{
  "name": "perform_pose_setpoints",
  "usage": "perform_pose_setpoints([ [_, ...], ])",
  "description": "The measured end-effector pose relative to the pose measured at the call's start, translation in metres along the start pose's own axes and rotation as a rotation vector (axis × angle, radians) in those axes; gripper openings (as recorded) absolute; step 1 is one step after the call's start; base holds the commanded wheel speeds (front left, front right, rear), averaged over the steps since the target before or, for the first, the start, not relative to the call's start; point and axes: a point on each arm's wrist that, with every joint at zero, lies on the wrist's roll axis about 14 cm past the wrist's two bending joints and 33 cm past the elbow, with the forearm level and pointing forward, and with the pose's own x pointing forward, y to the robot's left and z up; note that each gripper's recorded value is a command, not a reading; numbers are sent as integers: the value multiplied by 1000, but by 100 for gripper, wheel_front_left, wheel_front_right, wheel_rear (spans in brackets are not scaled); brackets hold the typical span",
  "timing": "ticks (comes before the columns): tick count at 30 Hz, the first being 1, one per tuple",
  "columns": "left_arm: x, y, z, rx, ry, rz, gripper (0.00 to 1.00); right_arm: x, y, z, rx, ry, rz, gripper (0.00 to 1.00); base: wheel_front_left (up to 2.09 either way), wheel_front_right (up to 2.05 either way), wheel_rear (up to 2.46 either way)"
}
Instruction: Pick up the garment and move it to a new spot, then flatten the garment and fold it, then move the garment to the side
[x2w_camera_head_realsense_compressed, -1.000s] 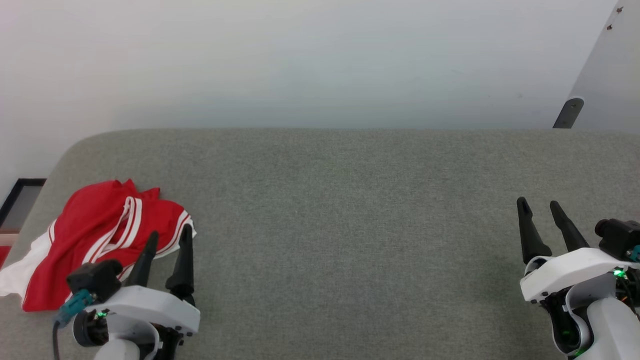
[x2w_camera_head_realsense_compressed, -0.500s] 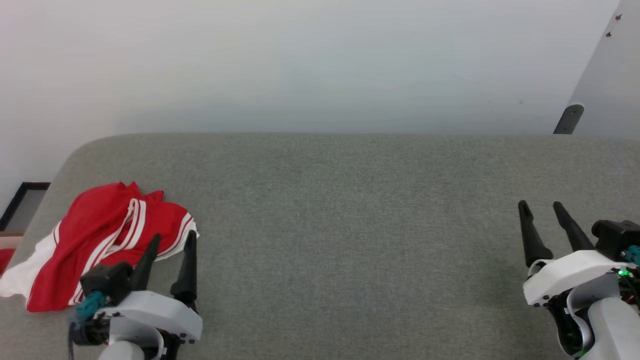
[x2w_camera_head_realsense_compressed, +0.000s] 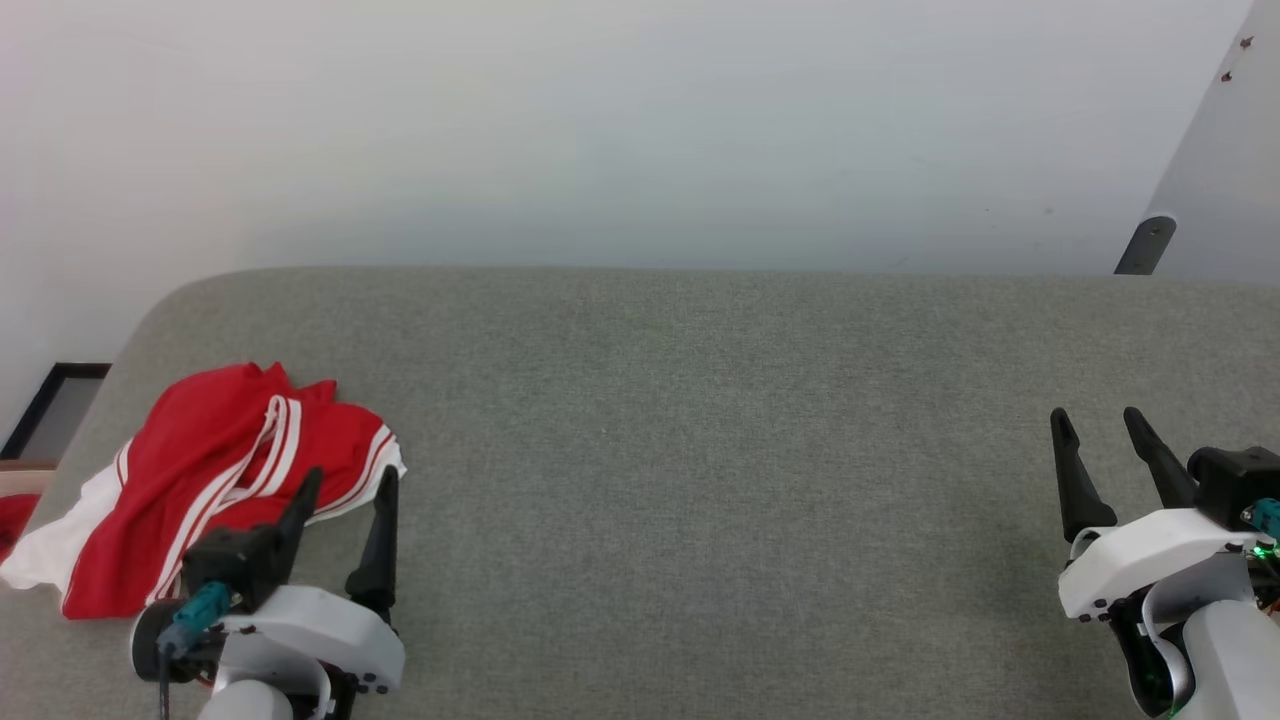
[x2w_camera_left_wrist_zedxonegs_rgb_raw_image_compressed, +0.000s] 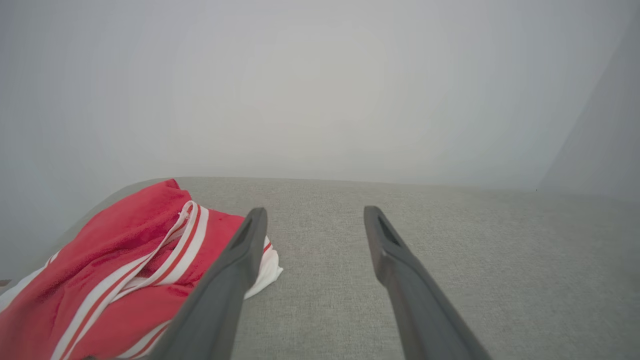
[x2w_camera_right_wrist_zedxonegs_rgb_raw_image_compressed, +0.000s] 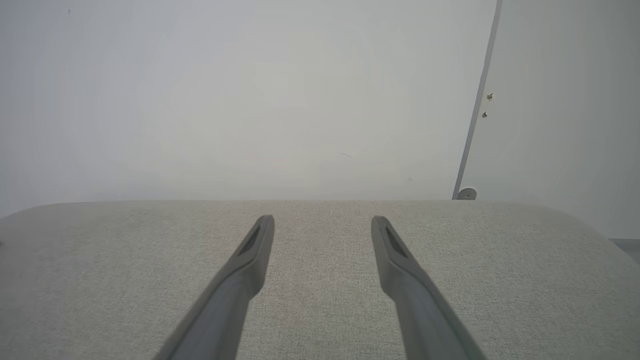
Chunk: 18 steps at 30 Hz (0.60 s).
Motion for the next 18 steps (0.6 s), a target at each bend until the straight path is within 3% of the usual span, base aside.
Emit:
perform_pose_setpoints([
  [18,-2,4,1,94,-6,-15,100,5,5,6,-73,-23,25,100,0,0,0],
])
